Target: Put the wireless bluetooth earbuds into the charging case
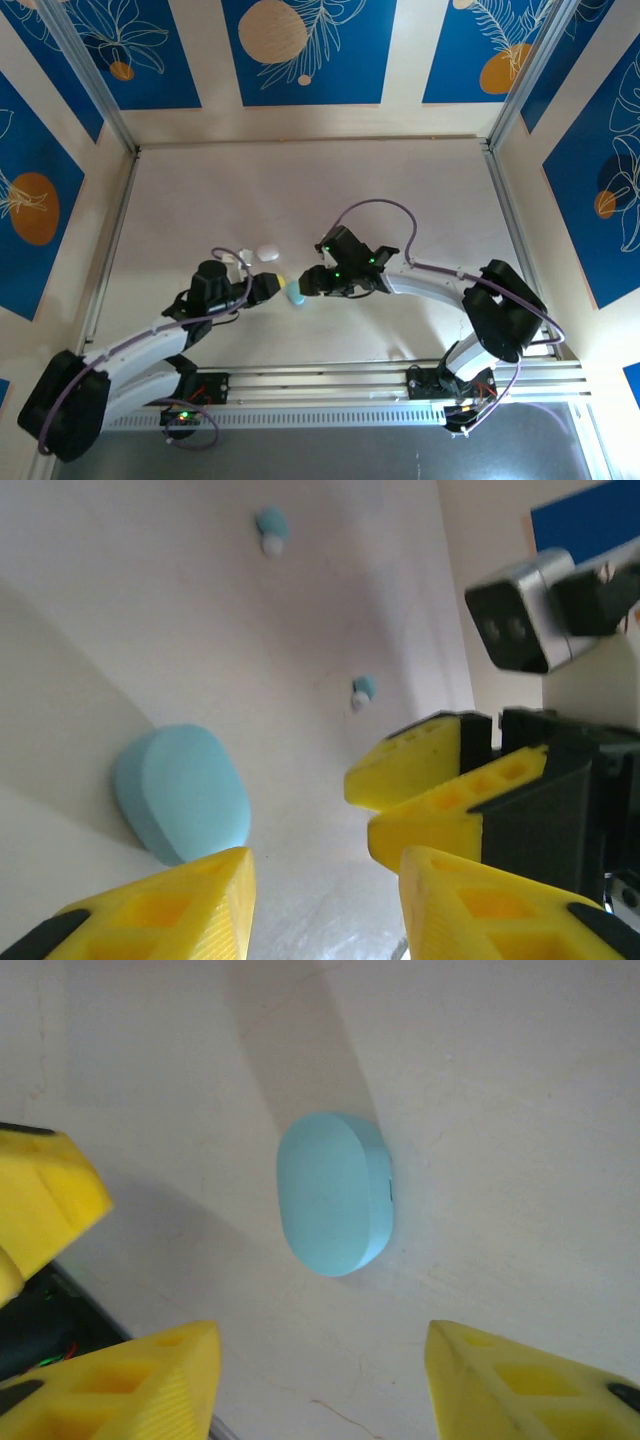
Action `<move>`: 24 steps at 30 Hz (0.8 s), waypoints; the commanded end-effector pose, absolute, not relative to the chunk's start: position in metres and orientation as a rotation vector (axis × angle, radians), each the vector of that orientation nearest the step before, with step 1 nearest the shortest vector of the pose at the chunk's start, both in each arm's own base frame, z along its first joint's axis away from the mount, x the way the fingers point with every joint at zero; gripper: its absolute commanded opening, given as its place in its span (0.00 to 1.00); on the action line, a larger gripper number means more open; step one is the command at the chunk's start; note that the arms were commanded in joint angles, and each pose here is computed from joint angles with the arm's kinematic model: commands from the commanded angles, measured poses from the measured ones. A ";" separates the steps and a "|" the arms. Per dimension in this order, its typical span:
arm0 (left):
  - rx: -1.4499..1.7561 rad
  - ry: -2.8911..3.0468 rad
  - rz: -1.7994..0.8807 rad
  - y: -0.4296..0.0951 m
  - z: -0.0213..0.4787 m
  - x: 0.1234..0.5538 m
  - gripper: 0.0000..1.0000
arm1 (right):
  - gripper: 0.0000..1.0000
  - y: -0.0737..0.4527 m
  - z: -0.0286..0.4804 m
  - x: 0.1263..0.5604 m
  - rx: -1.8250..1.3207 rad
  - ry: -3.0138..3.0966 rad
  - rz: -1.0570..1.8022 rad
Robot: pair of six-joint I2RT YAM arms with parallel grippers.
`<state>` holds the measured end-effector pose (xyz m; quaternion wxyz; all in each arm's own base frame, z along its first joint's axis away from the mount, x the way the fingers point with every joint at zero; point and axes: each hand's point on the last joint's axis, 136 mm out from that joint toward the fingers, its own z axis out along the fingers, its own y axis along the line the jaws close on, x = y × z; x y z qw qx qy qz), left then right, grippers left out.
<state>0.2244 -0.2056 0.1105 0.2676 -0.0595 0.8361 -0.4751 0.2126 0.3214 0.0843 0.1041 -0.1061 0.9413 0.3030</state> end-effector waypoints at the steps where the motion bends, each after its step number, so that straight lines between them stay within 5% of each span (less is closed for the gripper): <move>1: -0.228 2.350 -1.165 -0.178 0.088 0.219 0.45 | 0.62 0.317 0.080 0.214 -0.483 2.784 0.639; 12: -0.326 2.336 -1.179 -0.153 0.085 0.221 0.48 | 0.65 0.327 0.060 0.220 -0.738 2.779 0.154; 24: -0.327 2.332 -1.195 -0.152 0.085 0.219 0.48 | 0.73 0.348 0.050 0.221 -0.811 2.790 0.146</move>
